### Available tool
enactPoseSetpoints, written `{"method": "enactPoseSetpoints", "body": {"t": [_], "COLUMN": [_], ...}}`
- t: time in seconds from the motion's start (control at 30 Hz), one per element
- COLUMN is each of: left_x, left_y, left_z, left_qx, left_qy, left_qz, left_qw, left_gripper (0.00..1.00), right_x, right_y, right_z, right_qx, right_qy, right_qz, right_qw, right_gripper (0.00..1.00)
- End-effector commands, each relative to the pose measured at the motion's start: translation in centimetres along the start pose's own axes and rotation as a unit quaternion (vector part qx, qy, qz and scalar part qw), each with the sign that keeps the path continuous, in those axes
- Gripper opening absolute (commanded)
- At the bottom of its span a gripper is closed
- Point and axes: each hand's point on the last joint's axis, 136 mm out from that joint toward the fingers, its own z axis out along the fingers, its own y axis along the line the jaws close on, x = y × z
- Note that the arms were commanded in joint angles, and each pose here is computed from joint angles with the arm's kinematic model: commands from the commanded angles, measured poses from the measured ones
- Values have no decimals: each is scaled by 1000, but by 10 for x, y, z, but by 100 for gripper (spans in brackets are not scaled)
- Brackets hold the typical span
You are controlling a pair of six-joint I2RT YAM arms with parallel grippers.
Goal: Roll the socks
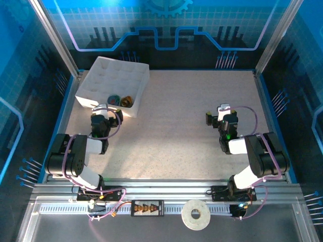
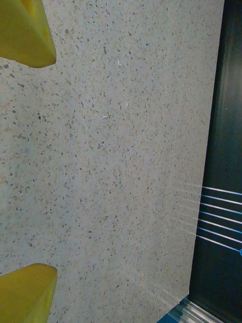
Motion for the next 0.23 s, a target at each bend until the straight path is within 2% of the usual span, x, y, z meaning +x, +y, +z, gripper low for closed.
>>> {"method": "enactPoseSetpoints", "body": {"t": [0.0,0.13,0.2], "left_x": [-2,-2,-2], "left_y": [-5,-5,-5], "left_z": [1,0,0], "left_qx": [9,10,10], "left_qy": [0,0,0], "left_qz": [12,12,12], "left_qw": [1000,1000,1000], "left_gripper": [99,99,100], "right_x": [-8,-8,-10], "right_y": [-3,-2,10], "right_z": [2,2,-1], "right_qx": [5,-3,-39], "right_qy": [-11,-10,-23], "right_qz": [7,8,-7], "right_qw": [1000,1000,999], "right_gripper": [100,100,100]}}
